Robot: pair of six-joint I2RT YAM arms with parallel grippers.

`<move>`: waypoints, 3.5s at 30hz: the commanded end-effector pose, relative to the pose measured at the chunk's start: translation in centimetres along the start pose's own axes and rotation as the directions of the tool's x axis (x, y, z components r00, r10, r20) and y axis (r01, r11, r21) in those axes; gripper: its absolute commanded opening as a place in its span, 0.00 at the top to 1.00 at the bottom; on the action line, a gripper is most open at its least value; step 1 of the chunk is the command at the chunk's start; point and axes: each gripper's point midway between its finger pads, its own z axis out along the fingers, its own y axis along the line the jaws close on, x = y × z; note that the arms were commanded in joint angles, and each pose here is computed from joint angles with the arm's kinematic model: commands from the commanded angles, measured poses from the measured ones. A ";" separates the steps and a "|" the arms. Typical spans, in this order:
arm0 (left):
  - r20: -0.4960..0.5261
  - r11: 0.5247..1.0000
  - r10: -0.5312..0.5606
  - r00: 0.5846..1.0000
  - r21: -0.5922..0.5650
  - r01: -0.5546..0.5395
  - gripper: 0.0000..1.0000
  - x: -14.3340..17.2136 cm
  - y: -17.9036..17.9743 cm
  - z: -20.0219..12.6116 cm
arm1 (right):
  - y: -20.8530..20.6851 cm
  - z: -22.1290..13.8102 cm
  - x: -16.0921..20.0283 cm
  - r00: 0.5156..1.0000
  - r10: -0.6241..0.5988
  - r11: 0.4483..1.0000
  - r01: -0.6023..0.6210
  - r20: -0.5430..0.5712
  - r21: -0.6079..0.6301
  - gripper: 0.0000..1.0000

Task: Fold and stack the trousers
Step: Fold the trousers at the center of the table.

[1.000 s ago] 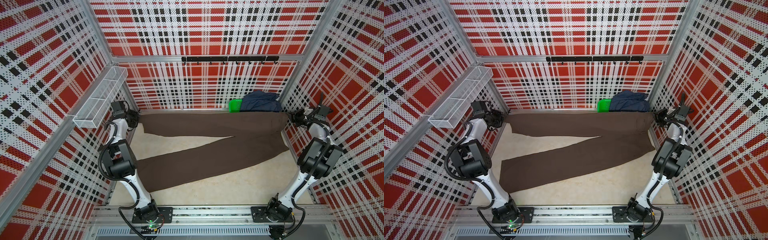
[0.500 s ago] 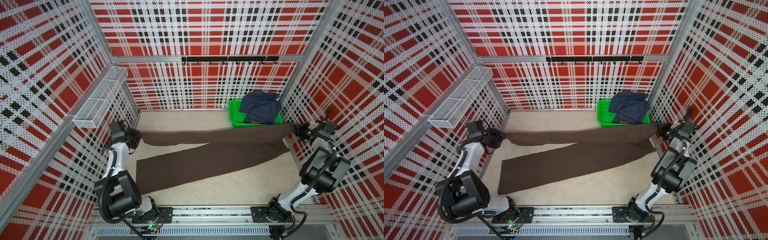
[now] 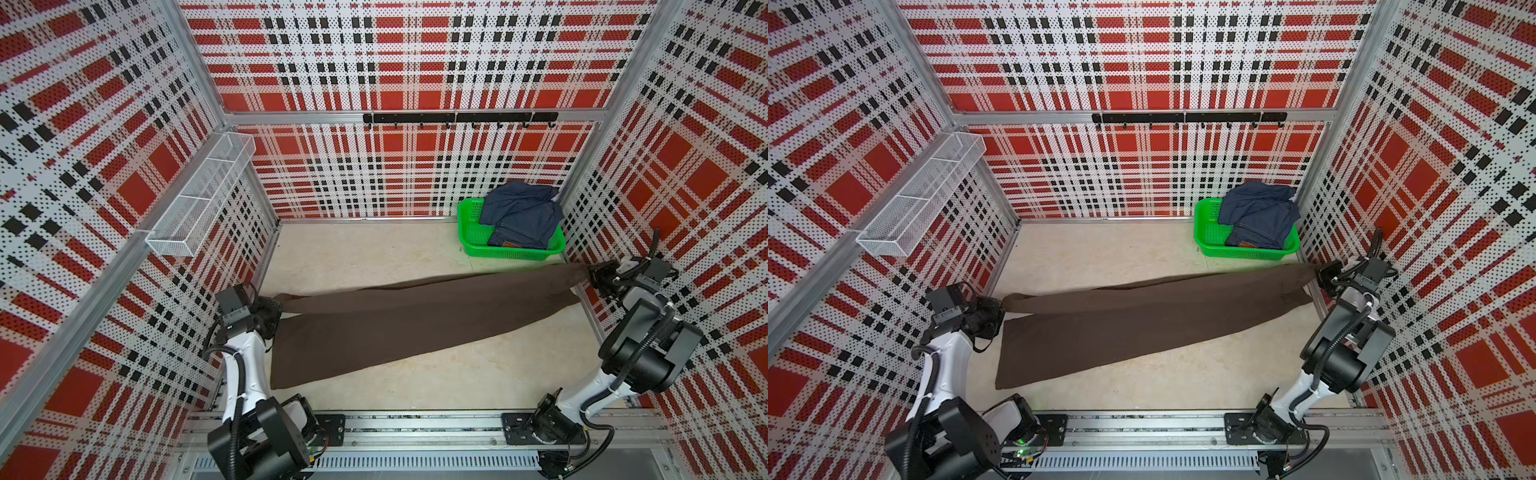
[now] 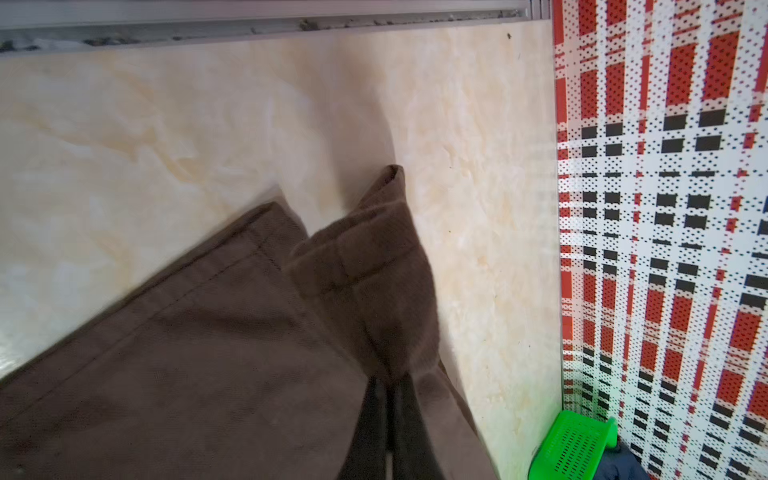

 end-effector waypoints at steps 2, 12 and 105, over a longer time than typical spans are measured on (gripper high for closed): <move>0.071 0.999 -0.011 0.997 -0.043 0.014 1.00 -1.0 2.3 -1.2 | -4.2 -2.6 -3.2 0.984 0.058 0.988 -0.081 0.166 0.135 1.00; 0.074 0.990 -0.054 0.996 -0.129 0.064 1.00 0.1 7.1 -0.6 | -6.9 -4.0 -1.3 0.977 0.080 0.967 -0.124 0.196 0.221 1.00; 0.177 0.965 0.029 0.984 0.253 -0.074 1.00 -6.6 -16.7 1.0 | 11.5 4.1 -4.0 0.975 0.212 0.972 -0.202 0.072 -0.124 1.00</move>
